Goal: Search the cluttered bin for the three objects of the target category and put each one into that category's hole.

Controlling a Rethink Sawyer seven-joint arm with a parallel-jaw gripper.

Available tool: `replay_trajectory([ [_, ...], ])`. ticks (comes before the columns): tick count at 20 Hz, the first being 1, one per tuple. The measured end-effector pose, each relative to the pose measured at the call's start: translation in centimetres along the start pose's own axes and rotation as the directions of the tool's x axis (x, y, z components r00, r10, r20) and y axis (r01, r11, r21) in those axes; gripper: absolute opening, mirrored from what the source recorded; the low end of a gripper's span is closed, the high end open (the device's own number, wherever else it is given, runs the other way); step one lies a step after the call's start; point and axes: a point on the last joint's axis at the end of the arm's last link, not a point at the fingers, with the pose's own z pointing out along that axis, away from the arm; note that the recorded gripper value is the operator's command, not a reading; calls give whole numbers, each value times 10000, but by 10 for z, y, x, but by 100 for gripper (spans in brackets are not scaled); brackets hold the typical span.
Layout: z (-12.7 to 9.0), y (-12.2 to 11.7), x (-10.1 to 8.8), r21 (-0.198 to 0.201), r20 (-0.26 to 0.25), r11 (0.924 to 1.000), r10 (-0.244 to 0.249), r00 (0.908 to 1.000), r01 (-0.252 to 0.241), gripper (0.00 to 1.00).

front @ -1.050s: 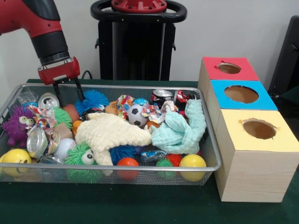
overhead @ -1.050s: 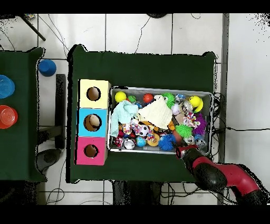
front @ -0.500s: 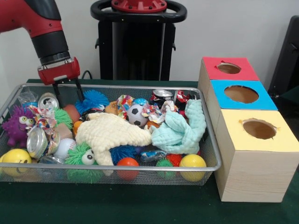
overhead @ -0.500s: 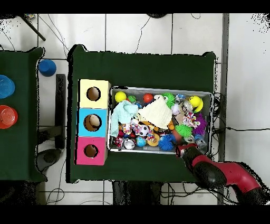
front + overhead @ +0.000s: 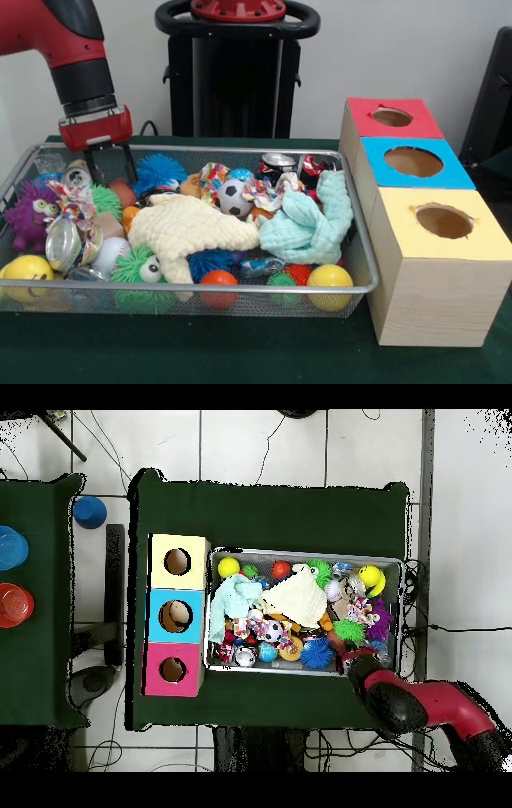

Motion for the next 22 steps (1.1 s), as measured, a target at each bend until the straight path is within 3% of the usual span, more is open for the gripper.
replay_trajectory([
  [22, -6, -21, 5, 309, 106, 9992, 259, 9996, -262, 0],
])
